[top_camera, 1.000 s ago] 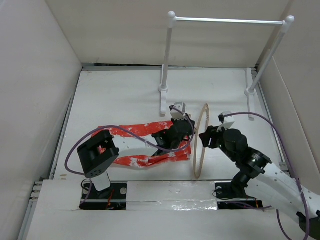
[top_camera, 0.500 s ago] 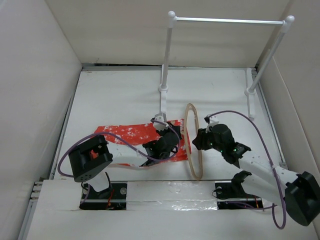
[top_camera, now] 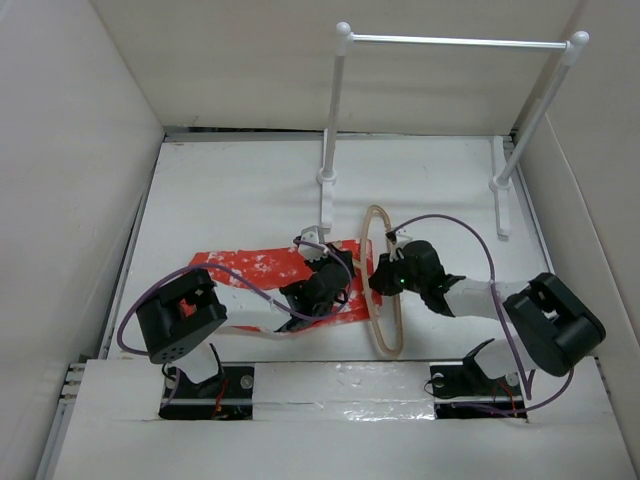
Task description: Place the trousers on the hanger
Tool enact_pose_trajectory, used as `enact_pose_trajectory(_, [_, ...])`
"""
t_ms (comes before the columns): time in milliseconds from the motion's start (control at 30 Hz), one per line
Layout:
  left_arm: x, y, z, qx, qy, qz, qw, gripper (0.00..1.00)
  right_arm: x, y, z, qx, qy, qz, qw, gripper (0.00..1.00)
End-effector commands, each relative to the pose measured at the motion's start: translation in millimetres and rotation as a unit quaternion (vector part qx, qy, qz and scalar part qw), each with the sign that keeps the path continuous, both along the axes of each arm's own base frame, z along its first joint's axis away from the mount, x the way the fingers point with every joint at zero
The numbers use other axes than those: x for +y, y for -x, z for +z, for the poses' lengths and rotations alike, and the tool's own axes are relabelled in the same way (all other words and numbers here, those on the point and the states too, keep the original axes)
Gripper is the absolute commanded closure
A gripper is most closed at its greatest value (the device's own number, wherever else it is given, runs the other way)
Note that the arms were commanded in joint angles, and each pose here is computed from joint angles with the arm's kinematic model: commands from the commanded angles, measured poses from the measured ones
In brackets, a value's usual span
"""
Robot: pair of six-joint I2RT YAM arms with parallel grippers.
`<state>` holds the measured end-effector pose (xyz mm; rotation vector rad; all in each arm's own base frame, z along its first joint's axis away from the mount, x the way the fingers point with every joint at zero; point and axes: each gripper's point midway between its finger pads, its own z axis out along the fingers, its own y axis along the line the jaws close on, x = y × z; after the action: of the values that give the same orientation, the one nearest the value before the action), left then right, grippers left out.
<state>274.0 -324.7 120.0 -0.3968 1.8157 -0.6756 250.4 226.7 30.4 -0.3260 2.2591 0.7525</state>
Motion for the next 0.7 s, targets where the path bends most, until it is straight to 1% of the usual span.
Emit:
enact_pose_trajectory(0, [10,-4,1,-0.008,-0.008,0.006,1.0,1.0,6,-16,10,-0.02,-0.037,-0.009,0.999,0.87])
enact_pose_trajectory(33, [11,-4,1,-0.01,-0.015,0.004,1.0,1.0,3,-18,17,-0.026,-0.051,-0.021,0.998,0.98])
enact_pose_trajectory(67, [11,-3,1,-0.012,-0.02,0.0,1.0,1.0,-1,-18,22,-0.03,-0.062,-0.026,0.997,1.0])
enact_pose_trajectory(167, [19,-1,5,-0.025,-0.044,-0.005,0.999,1.0,-23,-24,46,-0.058,-0.08,-0.059,0.993,1.0])
enact_pose_trajectory(200, [25,-3,5,-0.025,-0.051,0.002,0.998,1.0,-29,-26,52,-0.064,-0.077,-0.068,0.993,1.0])
enact_pose_trajectory(233, [30,-3,12,-0.032,-0.048,0.006,0.998,1.0,-42,-25,52,-0.06,-0.059,-0.08,0.993,1.0])
enact_pose_trajectory(267, [34,-2,13,-0.036,-0.064,0.003,0.997,1.0,-48,-27,72,-0.087,-0.065,-0.087,0.99,1.0])
enact_pose_trajectory(300, [39,0,9,-0.033,-0.079,0.003,0.996,1.0,-55,-27,79,-0.097,-0.063,-0.095,0.989,1.0])
enact_pose_trajectory(333, [43,2,17,-0.038,-0.075,0.005,0.996,1.0,-64,-22,78,-0.092,-0.05,-0.104,0.989,1.0])
enact_pose_trajectory(367, [47,3,18,-0.038,-0.082,0.005,0.996,1.0,-79,-26,97,-0.123,-0.054,-0.129,0.983,1.0])
enact_pose_trajectory(400, [54,6,11,-0.033,-0.095,0.004,0.995,1.0,-88,-26,103,-0.134,-0.049,-0.141,0.98,1.0])
enact_pose_trajectory(467, [59,11,20,-0.039,-0.086,-0.004,0.995,1.0,-109,-23,105,-0.137,-0.031,-0.169,0.975,1.0])
enact_pose_trajectory(500, [63,17,15,-0.035,-0.1,-0.011,0.994,1.0,-123,-24,115,-0.156,-0.032,-0.191,0.968,1.0])
enact_pose_trajectory(567, [70,19,24,-0.039,-0.097,-0.008,0.994,1.0,-136,-24,118,-0.163,-0.023,-0.201,0.966,1.0])
enact_pose_trajectory(600, [73,21,22,-0.033,-0.109,-0.009,0.994,1.0,-147,-24,115,-0.154,-0.015,-0.217,0.964,1.0])
enact_pose_trajectory(667, [74,21,26,-0.029,-0.124,-0.011,0.992,1.0,-150,-23,111,-0.142,-0.019,-0.217,0.965,1.0])
